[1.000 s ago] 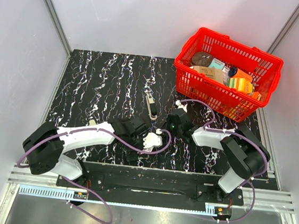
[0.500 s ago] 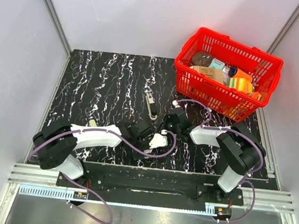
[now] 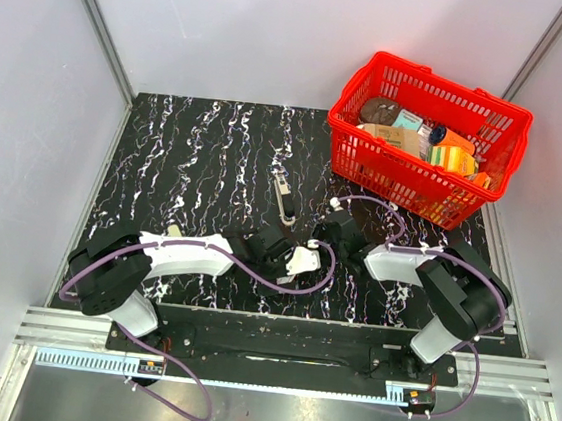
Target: Unload the staples from the stapler
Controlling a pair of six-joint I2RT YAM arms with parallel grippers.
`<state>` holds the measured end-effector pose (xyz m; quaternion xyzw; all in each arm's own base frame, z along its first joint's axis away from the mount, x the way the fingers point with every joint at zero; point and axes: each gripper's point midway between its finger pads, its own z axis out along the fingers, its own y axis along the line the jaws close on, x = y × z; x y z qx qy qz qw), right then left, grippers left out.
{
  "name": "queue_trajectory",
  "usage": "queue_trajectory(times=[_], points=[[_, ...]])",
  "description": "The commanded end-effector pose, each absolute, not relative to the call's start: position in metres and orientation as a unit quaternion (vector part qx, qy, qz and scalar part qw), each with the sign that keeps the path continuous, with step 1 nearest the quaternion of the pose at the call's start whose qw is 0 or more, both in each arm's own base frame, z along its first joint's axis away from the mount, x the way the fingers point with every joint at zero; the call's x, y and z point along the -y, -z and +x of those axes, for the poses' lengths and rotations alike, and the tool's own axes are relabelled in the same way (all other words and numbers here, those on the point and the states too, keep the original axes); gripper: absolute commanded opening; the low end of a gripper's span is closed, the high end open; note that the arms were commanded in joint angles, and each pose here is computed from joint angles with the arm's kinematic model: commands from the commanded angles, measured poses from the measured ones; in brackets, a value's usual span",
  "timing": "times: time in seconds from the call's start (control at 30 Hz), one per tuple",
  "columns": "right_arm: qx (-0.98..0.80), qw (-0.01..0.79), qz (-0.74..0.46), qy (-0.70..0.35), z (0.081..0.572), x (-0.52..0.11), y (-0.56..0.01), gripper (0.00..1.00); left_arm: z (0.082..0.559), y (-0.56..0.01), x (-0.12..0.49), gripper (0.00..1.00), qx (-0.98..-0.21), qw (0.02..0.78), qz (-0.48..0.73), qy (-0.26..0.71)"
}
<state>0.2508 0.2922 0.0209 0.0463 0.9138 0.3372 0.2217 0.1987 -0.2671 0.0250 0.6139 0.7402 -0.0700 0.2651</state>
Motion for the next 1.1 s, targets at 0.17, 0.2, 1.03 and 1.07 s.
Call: queue_trajectory(times=[0.17, 0.2, 1.03, 1.07], points=[[-0.906, 0.224, 0.044, -0.355, 0.247, -0.293, -0.035, 0.00, 0.204, -0.014, 0.244, 0.99, -0.746, 0.245, 0.619, 0.017], [-0.907, 0.223, 0.041, -0.355, 0.246, -0.293, -0.034, 0.00, 0.205, -0.014, 0.244, 0.99, -0.746, 0.246, 0.619, 0.015], [-0.917, 0.178, 0.032, -0.356, 0.204, -0.298, -0.024, 0.00, 0.217, -0.012, 0.250, 0.99, -0.741, 0.253, 0.622, 0.001], [-0.917, 0.178, 0.032, -0.356, 0.203, -0.299, -0.025, 0.00, 0.217, -0.012, 0.251, 0.99, -0.742, 0.253, 0.621, 0.002]])
